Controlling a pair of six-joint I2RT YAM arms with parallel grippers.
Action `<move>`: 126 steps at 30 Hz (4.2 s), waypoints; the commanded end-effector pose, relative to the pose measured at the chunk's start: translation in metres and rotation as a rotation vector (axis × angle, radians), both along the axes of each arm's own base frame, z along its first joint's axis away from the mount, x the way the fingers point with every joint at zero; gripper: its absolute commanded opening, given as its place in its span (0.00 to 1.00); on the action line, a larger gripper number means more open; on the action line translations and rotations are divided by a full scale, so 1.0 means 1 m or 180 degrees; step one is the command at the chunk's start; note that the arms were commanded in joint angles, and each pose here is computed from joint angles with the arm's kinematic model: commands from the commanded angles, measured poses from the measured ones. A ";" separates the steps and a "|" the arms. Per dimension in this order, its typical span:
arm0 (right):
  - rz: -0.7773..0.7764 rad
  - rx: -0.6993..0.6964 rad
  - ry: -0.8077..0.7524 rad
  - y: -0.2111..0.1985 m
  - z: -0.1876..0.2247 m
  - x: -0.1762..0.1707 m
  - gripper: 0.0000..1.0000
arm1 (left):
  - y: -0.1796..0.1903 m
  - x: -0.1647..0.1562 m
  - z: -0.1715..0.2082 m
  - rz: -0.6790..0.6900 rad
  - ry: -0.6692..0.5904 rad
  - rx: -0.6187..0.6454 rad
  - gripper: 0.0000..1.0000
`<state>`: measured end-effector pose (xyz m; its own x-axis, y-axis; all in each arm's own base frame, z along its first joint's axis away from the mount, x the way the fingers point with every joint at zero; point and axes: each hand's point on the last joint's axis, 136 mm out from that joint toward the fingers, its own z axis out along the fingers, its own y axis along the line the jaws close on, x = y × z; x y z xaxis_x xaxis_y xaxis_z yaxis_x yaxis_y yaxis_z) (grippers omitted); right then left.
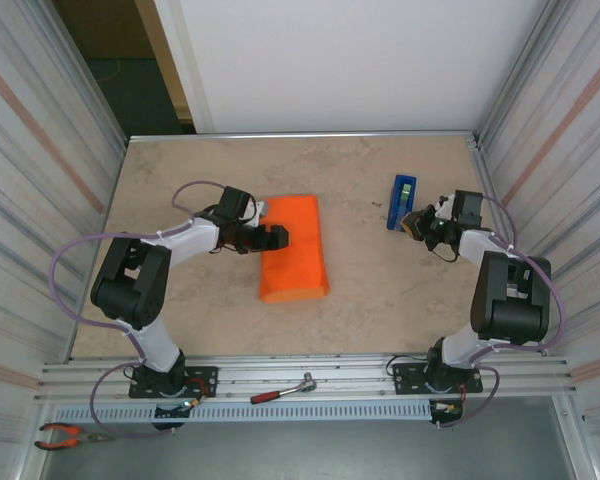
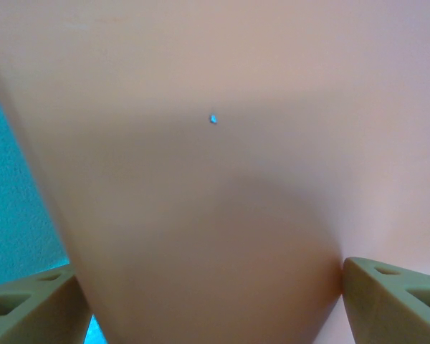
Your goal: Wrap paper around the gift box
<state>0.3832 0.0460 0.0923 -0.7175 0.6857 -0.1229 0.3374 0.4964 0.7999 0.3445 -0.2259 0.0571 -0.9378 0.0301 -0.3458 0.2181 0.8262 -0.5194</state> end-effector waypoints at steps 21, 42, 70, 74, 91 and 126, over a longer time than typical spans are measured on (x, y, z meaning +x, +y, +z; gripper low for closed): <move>-0.0065 0.0123 0.0396 0.000 -0.062 0.002 0.00 | 0.046 -0.032 -0.061 0.0105 0.0424 0.0867 0.86; 0.0703 0.0041 -0.0084 0.073 0.021 0.015 0.00 | 0.046 -0.031 -0.061 0.0111 0.0421 0.0873 0.86; 0.2796 -0.0195 0.0052 0.225 0.035 -0.016 0.00 | 0.046 -0.030 -0.060 0.0117 0.0417 0.0865 0.86; 0.2819 -0.0194 0.0018 0.229 0.039 -0.017 0.00 | 0.046 -0.030 -0.060 0.0114 0.0417 0.0865 0.86; 0.2789 -0.0410 0.0377 0.218 -0.014 -0.014 0.00 | 0.047 -0.031 -0.059 0.0123 0.0402 0.0881 0.86; 0.2455 -0.0865 0.0078 0.193 0.029 -0.005 0.41 | 0.048 -0.031 -0.059 0.0124 0.0404 0.0891 0.86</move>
